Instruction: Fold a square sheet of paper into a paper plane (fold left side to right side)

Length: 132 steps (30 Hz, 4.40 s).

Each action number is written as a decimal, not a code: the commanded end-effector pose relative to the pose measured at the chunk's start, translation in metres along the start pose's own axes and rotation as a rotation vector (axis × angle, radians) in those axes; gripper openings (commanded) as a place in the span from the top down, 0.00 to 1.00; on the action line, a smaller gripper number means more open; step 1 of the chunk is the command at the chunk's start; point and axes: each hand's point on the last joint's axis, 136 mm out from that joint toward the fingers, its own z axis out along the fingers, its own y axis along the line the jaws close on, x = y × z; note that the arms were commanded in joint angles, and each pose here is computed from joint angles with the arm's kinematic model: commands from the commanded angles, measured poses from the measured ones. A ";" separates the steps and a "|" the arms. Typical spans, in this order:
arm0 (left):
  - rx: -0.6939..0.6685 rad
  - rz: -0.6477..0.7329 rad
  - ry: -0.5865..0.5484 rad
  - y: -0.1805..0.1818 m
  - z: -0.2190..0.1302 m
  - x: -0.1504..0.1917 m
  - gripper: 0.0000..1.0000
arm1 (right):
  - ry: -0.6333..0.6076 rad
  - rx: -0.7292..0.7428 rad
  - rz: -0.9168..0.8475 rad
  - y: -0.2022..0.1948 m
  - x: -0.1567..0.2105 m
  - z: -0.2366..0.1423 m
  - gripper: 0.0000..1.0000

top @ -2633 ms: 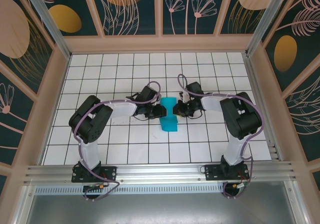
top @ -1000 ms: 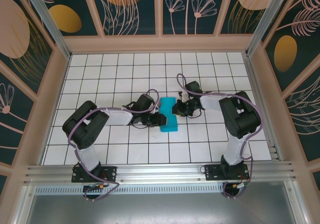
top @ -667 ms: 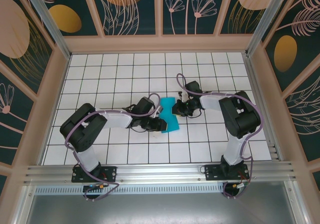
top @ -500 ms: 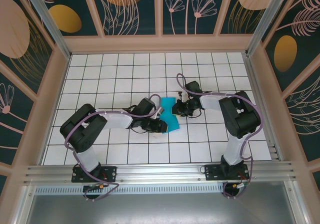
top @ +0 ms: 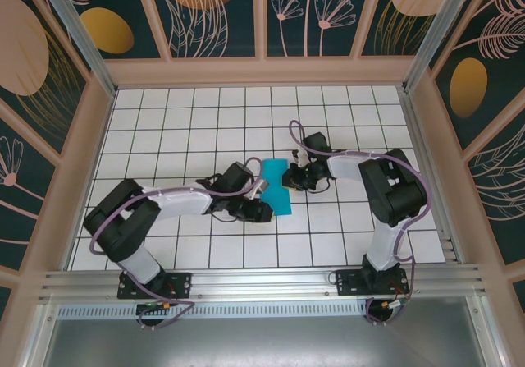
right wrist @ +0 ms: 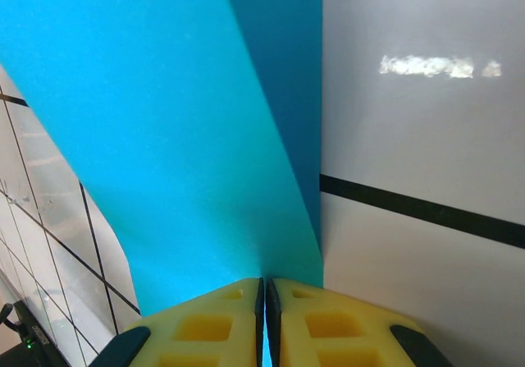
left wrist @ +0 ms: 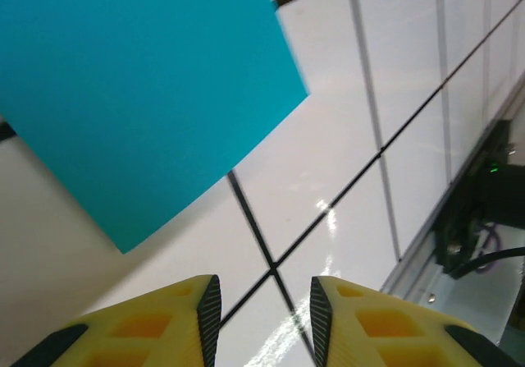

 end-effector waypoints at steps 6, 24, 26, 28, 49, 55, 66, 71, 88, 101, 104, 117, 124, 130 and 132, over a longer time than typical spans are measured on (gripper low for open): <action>0.047 -0.016 -0.169 -0.010 -0.030 -0.066 0.64 | 0.060 0.133 0.025 -0.033 0.020 0.018 0.85; -0.031 -0.122 -0.081 0.045 0.024 -0.059 0.67 | 0.026 0.082 -0.006 -0.014 0.010 0.010 0.84; -0.039 -0.127 -0.073 0.049 0.026 -0.056 0.67 | -0.002 0.062 -0.024 -0.005 0.004 0.003 0.83; -0.044 -0.133 -0.066 0.051 0.027 -0.053 0.67 | -0.028 0.046 -0.036 0.004 -0.002 -0.005 0.81; -0.066 -0.158 -0.063 0.055 0.031 -0.049 0.68 | 0.061 -0.039 -0.017 0.032 0.074 -0.016 0.90; -0.058 -0.151 -0.067 0.051 0.030 -0.052 0.68 | 0.081 0.011 -0.001 0.020 0.077 0.001 0.90; -0.023 -0.111 -0.152 0.023 0.012 -0.087 0.61 | 0.151 0.166 0.032 -0.023 0.097 0.012 0.90; -0.025 -0.111 -0.183 0.021 0.010 -0.105 0.60 | 0.155 0.181 0.032 -0.027 0.099 0.013 0.90; -0.183 -0.150 -0.197 0.071 0.018 -0.113 0.59 | 0.170 0.242 0.024 -0.038 0.101 0.011 0.90; -0.290 -0.184 -0.246 0.097 0.012 -0.139 0.56 | 0.189 0.279 0.016 -0.046 0.105 0.011 0.90; -0.284 -0.180 -0.262 0.096 0.010 -0.150 0.55 | 0.193 0.280 0.018 -0.047 0.106 0.012 0.90; -0.263 -0.171 -0.290 0.094 0.012 -0.178 0.53 | 0.195 0.280 0.017 -0.048 0.108 0.012 0.90; -0.223 -0.173 -0.318 0.088 0.005 -0.192 0.65 | 0.191 0.283 0.021 -0.049 0.107 0.012 0.91; -0.192 -0.165 -0.322 0.083 0.005 -0.201 0.60 | 0.192 0.279 0.022 -0.048 0.107 0.012 0.90; -0.168 -0.160 -0.314 0.079 0.008 -0.203 0.60 | 0.193 0.281 0.020 -0.048 0.107 0.012 0.91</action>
